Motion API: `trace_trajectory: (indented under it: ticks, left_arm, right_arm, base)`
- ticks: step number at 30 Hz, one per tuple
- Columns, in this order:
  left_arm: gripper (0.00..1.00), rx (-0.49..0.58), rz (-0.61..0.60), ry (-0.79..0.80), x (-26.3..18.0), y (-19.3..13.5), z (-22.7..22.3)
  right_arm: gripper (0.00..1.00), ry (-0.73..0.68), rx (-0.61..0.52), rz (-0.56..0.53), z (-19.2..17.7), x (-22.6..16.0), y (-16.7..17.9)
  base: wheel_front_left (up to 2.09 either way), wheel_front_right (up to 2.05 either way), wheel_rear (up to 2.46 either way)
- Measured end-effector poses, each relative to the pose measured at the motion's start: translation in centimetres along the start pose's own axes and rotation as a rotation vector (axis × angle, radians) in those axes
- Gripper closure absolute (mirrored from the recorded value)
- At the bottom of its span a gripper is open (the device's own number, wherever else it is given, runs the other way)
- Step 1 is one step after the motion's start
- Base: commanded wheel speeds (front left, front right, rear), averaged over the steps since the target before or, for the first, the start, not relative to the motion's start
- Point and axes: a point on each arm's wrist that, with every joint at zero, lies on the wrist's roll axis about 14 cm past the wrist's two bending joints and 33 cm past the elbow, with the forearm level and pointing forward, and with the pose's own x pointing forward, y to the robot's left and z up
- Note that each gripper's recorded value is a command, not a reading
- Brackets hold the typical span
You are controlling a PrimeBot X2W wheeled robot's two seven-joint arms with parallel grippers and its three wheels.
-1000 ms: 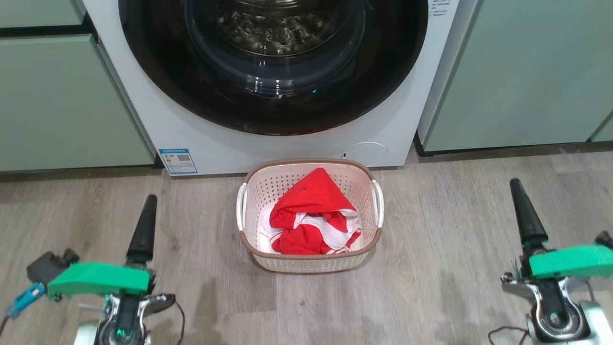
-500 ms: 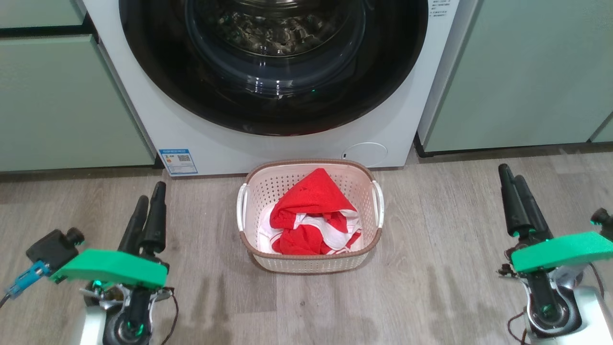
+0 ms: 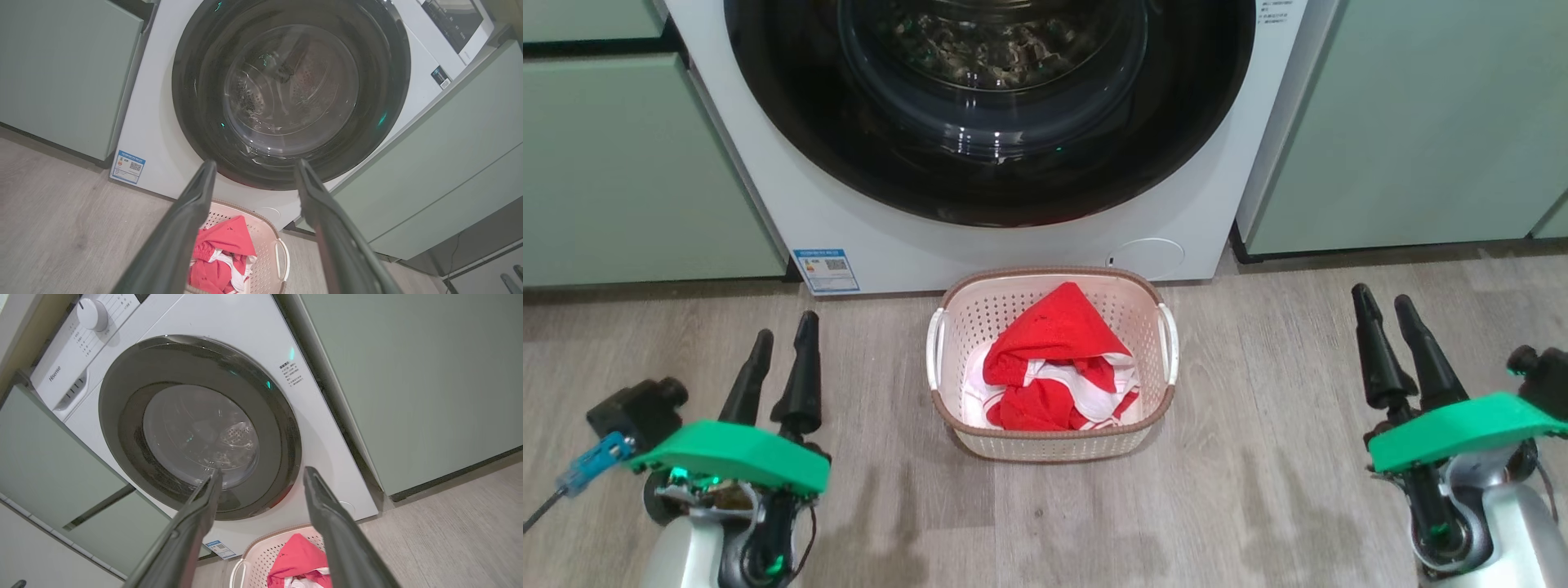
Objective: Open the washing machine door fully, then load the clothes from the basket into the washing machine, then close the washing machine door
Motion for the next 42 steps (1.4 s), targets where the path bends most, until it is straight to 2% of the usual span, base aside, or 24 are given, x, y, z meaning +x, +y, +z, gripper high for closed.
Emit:
trace_trajectory:
  ticks: [17,42]
  left_arm:
    - [0.0,0.206,0.019,-0.01,0.7,0.4,-0.4]
    - [0.0,0.466,0.009,-0.065,0.9,0.2,-0.1]
  right_arm:
    - [0.0,0.051,-0.255,-0.018,-2.3,0.0,-1.1]
    - [0.0,0.027,-0.495,0.042,-2.3,1.0,0.3]
  base:
    - [0.0,0.0,0.0]
    - [0.0,0.0,0.0]
